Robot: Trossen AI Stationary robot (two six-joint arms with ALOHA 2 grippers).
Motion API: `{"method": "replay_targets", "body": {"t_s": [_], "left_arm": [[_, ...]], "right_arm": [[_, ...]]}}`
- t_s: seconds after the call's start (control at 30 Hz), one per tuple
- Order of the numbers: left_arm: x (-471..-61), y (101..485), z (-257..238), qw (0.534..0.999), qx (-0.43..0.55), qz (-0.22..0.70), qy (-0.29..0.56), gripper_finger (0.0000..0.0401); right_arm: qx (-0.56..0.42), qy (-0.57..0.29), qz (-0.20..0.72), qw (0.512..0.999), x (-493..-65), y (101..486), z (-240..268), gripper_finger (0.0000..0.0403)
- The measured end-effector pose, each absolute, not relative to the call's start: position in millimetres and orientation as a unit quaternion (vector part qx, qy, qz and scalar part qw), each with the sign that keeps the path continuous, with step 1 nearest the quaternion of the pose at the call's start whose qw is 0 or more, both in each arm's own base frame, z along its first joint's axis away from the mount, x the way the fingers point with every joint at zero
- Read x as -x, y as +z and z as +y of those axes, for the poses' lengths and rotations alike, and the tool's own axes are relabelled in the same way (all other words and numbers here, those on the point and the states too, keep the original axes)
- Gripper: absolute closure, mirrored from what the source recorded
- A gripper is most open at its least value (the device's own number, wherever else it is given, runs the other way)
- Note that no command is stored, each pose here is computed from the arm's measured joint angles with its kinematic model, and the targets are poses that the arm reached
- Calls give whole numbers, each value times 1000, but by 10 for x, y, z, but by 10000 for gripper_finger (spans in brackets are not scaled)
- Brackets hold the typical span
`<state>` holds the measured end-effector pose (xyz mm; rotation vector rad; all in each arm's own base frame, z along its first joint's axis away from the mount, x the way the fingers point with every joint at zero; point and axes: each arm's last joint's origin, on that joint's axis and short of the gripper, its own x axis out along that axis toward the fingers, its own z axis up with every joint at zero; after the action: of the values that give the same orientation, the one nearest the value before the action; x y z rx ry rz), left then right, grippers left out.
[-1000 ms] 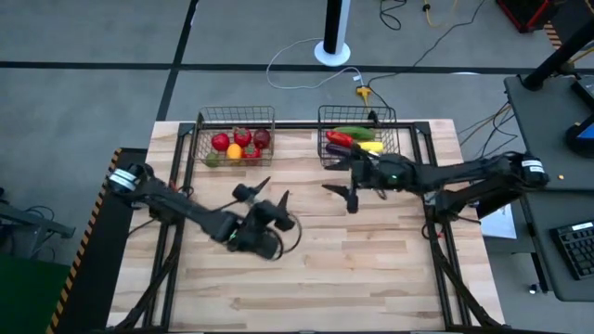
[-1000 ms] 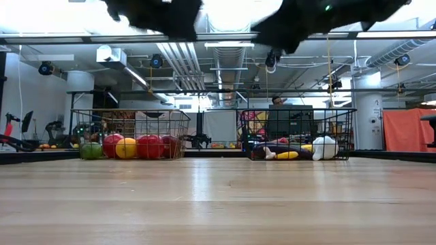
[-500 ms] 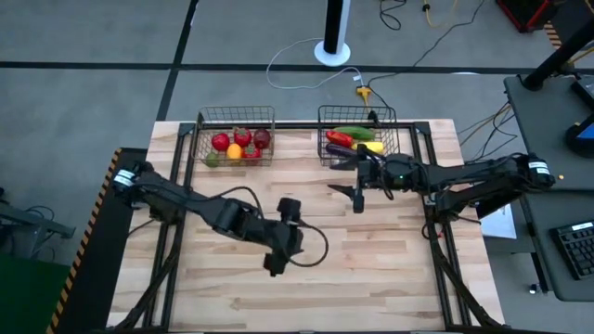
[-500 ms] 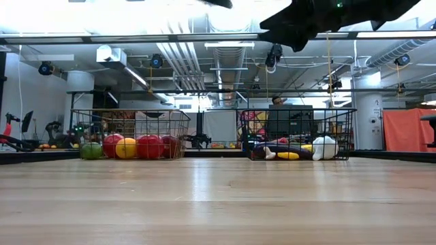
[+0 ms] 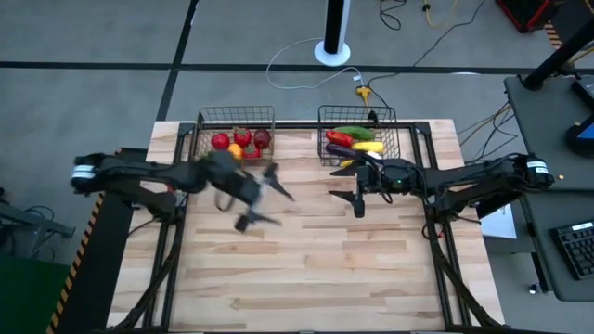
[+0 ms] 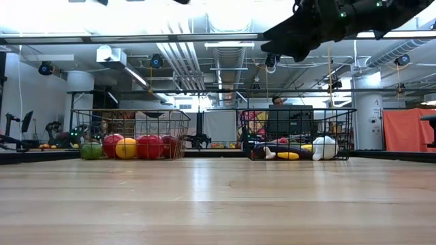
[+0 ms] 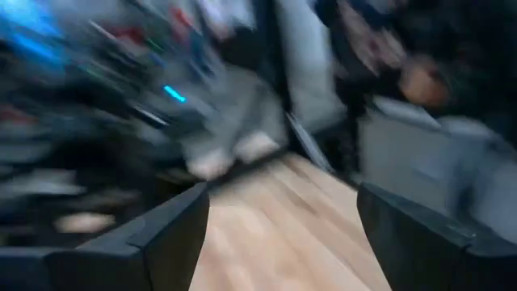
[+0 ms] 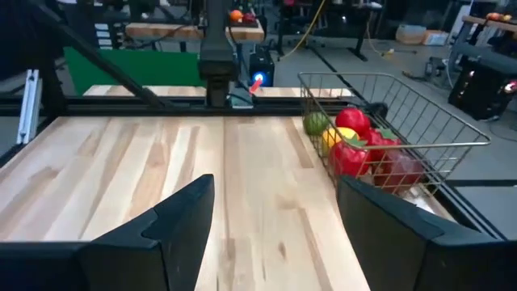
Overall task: Sort produce into baskets
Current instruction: Return to Home Position
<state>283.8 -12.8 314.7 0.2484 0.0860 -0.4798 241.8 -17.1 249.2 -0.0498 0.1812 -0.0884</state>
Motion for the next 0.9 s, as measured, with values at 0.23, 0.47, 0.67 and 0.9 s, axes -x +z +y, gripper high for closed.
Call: {"method": "replay_targets", "body": {"t_s": [0.23, 0.47, 0.67, 0.9], "left_arm": [[-2046, 2919, 107, 984, -95, -25, -146, 106], [-1490, 2782, 142, 993, -54, -87, -52, 106], [-1175, 2408, 86, 989, -20, -134, -58, 106], [-1025, 2015, 71, 984, -14, -169, -54, 106]], "right_arm": [[26, -45, 65, 997, -2359, 2419, -168, 152], [19, -47, 58, 997, -2317, 2347, -171, 152], [11, -47, 70, 996, -2286, 2258, -169, 156], [2, -42, 52, 998, -2226, 2153, -160, 158]]}}
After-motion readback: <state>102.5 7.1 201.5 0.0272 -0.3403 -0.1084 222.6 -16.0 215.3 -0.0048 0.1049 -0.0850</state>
